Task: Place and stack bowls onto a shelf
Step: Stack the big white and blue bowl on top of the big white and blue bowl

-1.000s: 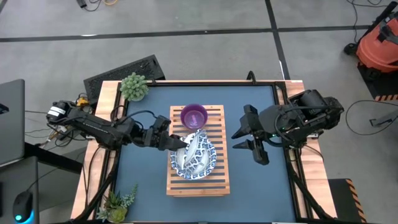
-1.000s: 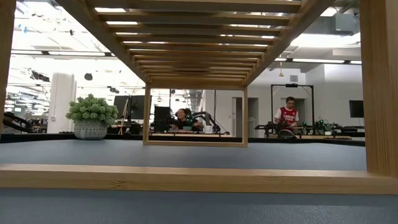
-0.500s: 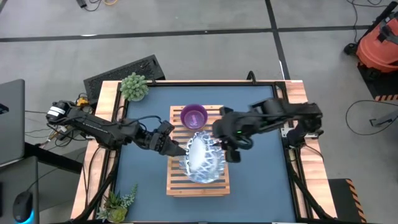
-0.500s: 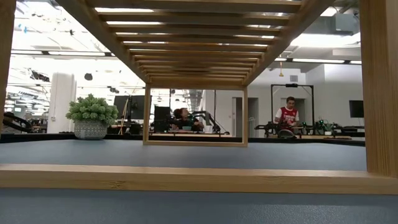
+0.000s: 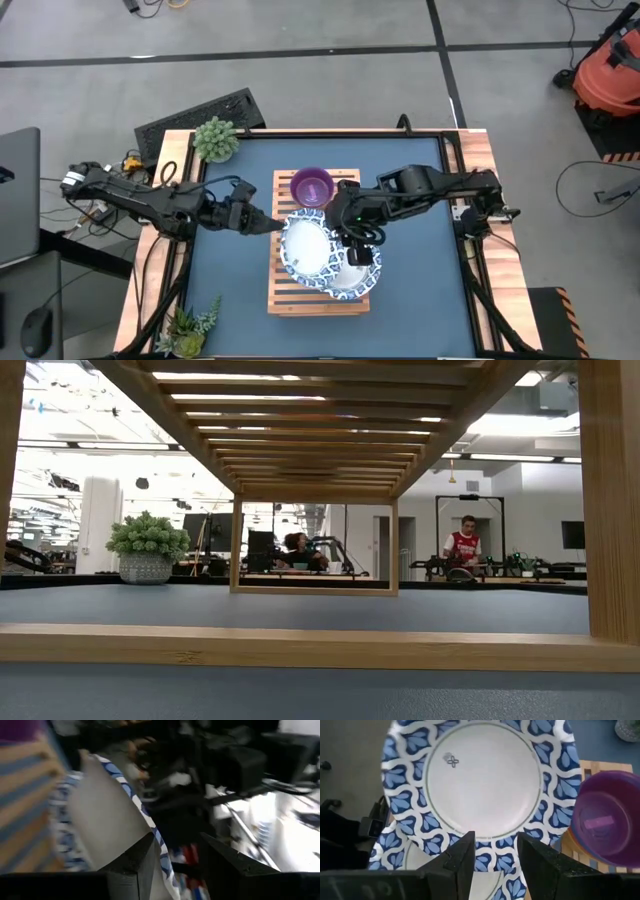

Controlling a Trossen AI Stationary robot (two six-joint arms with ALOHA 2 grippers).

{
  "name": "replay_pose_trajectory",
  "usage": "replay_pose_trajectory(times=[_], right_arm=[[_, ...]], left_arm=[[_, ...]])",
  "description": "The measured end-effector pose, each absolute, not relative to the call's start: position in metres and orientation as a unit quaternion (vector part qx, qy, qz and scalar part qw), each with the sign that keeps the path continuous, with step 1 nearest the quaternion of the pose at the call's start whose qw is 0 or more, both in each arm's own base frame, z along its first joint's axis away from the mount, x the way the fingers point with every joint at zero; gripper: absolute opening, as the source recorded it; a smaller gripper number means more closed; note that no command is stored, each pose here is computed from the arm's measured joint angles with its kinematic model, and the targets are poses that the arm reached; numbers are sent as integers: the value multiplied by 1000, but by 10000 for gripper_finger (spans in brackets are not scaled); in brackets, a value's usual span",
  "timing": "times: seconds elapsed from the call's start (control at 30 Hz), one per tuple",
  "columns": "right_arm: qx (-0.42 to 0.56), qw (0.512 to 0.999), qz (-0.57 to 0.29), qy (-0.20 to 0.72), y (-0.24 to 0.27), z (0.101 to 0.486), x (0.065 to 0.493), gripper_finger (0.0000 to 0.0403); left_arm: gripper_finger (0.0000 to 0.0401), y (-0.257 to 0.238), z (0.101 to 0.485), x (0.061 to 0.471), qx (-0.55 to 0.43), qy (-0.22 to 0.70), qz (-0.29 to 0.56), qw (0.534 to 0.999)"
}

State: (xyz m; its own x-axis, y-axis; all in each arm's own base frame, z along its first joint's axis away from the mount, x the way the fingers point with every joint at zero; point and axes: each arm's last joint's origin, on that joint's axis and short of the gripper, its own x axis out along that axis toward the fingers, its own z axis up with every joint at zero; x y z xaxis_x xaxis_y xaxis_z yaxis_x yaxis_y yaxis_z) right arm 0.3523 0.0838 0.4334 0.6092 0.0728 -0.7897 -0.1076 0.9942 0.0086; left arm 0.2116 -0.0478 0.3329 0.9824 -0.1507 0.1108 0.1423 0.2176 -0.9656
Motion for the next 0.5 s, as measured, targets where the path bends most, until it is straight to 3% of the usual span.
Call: replay_pose_trajectory(times=[0.23, 0.5], right_arm=[[20, 890, 21, 454, 82, 434, 346, 173], [116, 840, -151, 508, 75, 420, 332, 173]], left_arm=[[129, -47, 326, 211, -617, 20, -56, 785], [129, -49, 323, 214, -627, 34, -55, 776]])
